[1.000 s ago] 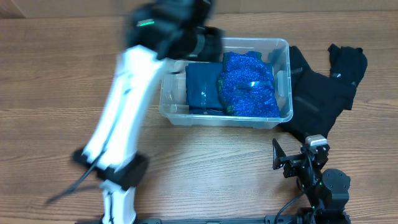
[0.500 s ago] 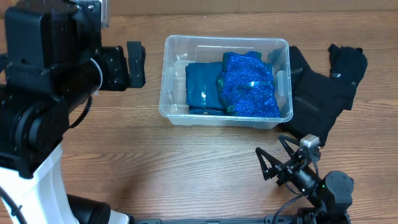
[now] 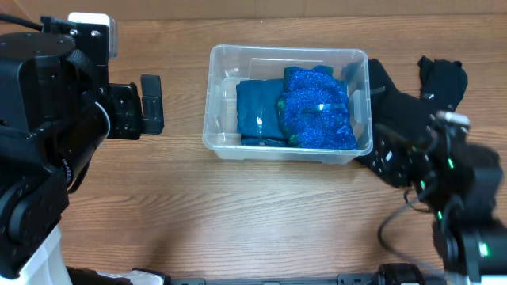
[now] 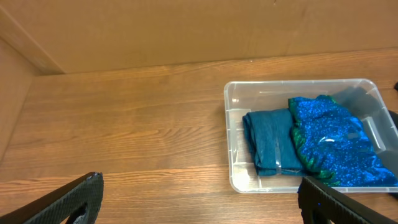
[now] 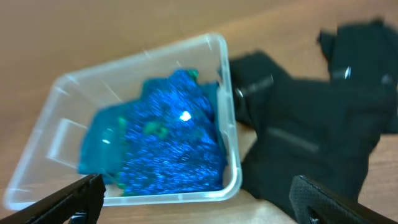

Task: Pack container
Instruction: 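Raise the left arm clear and reach the right gripper to black clothes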

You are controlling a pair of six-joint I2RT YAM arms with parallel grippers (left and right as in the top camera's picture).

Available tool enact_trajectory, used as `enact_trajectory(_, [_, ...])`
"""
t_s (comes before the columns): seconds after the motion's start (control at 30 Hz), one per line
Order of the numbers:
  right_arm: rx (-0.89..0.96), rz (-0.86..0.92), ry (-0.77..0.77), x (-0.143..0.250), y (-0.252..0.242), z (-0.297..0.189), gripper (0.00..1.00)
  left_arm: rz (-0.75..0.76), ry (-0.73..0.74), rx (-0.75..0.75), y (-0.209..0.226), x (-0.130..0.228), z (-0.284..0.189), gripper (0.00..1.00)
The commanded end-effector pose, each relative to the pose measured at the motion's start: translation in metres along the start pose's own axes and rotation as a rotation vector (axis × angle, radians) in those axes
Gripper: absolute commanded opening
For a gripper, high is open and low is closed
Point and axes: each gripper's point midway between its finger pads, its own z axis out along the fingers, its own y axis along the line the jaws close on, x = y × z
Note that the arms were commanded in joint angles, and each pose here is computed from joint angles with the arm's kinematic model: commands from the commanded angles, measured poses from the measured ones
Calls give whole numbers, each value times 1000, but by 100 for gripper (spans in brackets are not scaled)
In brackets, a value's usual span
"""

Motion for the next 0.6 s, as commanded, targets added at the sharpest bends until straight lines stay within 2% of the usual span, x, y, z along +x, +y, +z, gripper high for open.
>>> enact_trajectory(0.0, [111, 113, 126, 8, -28, 36, 100, 16, 2, -26, 5, 0, 1, 100])
enact_trajectory(0.2, [236, 470, 305, 34, -119, 83, 100, 16, 3, -27, 5, 0, 1, 100])
enact_trajectory(0.33, [184, 660, 370, 52, -168, 102, 100, 16, 3, -27, 5, 0, 1, 100])
enact_trajectory(0.43, [179, 739, 427, 73, -195, 117, 100, 16, 2, -27, 5, 0, 1, 100])
enact_trajectory(0.57, [178, 787, 516, 100, -203, 136, 100, 16, 3, -27, 5, 0, 1, 100])
